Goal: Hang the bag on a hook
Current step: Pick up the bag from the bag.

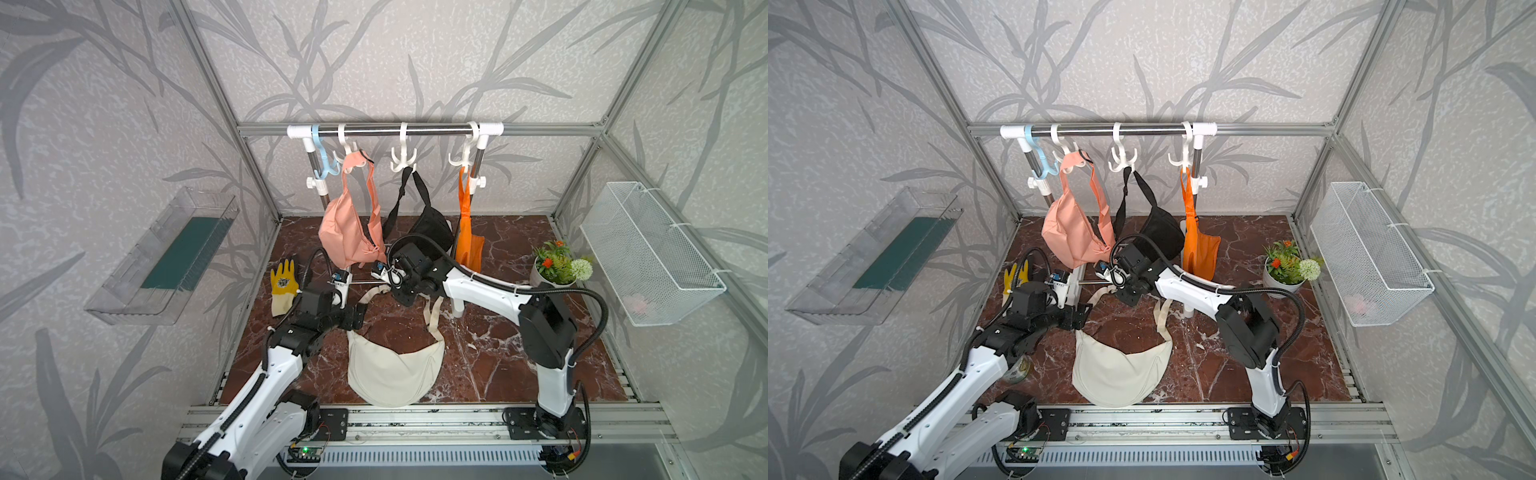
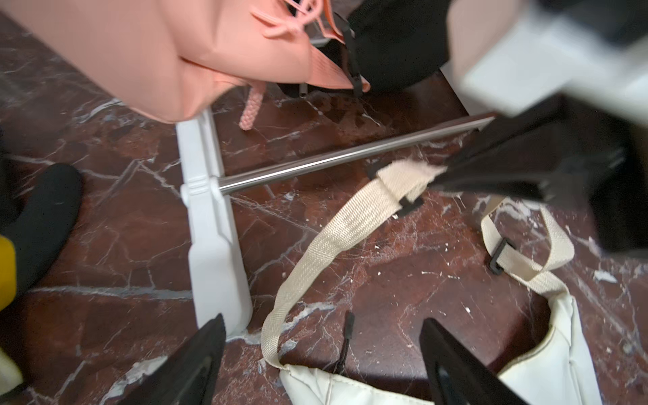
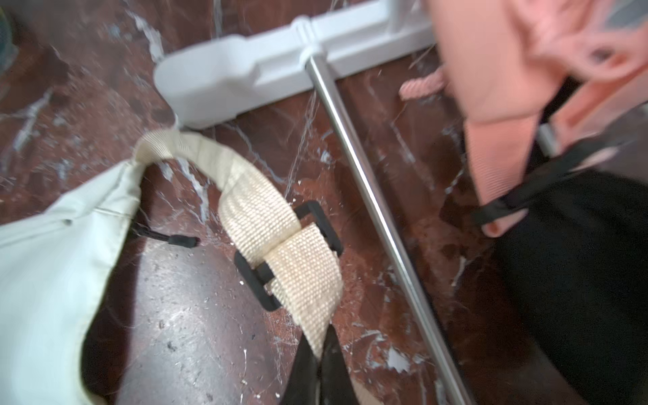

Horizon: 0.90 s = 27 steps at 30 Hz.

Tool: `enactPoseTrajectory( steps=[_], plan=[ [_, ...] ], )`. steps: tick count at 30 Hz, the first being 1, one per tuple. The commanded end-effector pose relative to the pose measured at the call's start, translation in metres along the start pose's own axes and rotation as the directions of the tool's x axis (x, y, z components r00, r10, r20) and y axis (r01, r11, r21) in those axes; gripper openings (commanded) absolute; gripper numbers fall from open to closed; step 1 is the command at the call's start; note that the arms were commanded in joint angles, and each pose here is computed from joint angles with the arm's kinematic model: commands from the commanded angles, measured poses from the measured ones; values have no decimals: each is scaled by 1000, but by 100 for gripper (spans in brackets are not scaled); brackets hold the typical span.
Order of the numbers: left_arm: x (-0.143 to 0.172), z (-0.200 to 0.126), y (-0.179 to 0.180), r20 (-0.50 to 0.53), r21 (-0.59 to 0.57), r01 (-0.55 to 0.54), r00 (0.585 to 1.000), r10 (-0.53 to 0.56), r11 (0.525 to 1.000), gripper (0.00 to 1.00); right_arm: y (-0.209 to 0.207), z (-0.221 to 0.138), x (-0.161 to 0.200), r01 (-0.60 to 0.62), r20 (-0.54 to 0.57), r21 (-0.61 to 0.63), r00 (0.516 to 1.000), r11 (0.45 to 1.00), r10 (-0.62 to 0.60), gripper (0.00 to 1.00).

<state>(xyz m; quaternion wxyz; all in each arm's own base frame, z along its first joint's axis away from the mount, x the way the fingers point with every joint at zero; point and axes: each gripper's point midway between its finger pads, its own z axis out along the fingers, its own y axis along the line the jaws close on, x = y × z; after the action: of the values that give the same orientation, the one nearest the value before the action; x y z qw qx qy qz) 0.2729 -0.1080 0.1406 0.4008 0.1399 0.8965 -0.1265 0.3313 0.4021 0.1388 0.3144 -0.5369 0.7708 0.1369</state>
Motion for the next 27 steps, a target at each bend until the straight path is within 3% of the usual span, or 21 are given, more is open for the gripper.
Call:
enactPoseTrajectory(
  steps=[1, 9, 11, 16, 19, 21, 23, 27],
  plan=[
    [-13, 2, -6, 16, -17, -103, 995, 103, 995, 90, 5, -34, -27, 22, 94, 25, 995, 999, -25, 0],
    [-15, 28, 18, -12, -155, -64, 998, 63, 986, 90, 24, -97, -66, 73, 282, 34, 956, 997, -80, 0],
    [-21, 32, 22, 19, -180, -40, 999, 44, 983, 91, 28, -109, -70, 80, 309, 28, 947, 996, -85, 0],
    [-43, 36, 8, 187, -87, 37, 982, -20, 996, 88, 34, -126, -75, 83, 349, 5, 934, 997, -80, 0],
    [-52, 29, 5, 251, -66, 56, 967, -38, 996, 54, 35, -133, -78, 71, 366, -1, 928, 997, -66, 0],
    [-61, 12, 16, 292, -131, 70, 956, -29, 989, 0, 32, -140, -84, 53, 385, 5, 921, 999, -51, 0],
    [-74, -17, 31, 342, -208, 114, 939, -37, 971, 0, 31, -147, -91, 39, 402, 10, 915, 999, -39, 0],
    [-108, -86, 39, 400, -270, 68, 915, 48, 960, 0, 31, -158, -109, 28, 428, 27, 903, 999, -37, 0]
  ],
)
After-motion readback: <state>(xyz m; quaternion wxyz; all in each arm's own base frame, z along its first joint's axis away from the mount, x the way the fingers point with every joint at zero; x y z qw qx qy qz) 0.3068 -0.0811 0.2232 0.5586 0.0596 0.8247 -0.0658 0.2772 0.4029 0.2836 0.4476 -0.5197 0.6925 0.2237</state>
